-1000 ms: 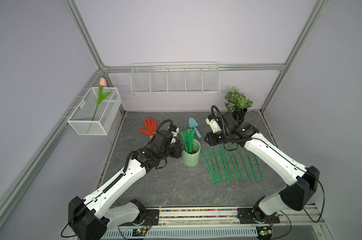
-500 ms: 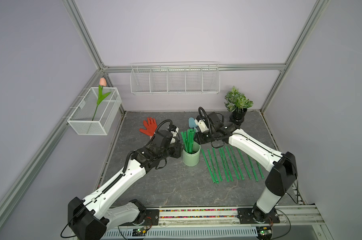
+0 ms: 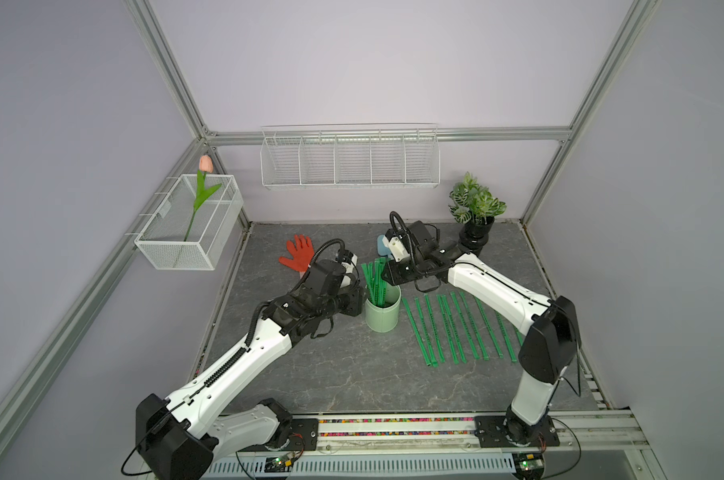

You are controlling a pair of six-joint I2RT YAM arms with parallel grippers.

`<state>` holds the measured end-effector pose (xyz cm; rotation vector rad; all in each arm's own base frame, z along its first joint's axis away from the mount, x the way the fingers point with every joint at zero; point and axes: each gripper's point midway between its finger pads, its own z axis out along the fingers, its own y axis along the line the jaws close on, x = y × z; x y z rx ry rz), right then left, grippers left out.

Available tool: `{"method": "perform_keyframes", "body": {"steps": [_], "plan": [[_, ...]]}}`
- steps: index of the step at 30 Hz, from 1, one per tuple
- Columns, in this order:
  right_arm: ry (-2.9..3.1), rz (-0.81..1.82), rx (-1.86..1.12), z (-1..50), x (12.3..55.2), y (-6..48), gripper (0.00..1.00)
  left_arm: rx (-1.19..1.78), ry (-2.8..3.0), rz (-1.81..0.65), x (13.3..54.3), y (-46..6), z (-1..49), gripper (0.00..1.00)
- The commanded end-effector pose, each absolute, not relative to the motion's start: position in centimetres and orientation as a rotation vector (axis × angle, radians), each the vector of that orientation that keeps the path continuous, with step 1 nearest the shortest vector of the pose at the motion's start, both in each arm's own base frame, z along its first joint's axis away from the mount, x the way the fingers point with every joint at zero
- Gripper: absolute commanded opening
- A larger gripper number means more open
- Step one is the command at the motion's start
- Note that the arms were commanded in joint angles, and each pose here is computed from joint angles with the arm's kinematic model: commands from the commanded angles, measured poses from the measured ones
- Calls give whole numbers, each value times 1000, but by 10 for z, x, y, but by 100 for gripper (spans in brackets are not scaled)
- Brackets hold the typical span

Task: Take the straws out of the storage container
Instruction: Pick up the straw from the container.

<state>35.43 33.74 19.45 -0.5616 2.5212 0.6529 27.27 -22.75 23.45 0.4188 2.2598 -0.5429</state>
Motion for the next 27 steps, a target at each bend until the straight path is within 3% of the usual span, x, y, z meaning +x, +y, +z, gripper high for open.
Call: {"method": "perform_keyframes", "body": {"steps": [1,27], "plan": [[2542,659,-585,191,352,343,27,422,2253,-538,272,-227,236,55],[2564,645,-601,197,340,336,13,425,2253,-543,272,-228,236,55]]}}
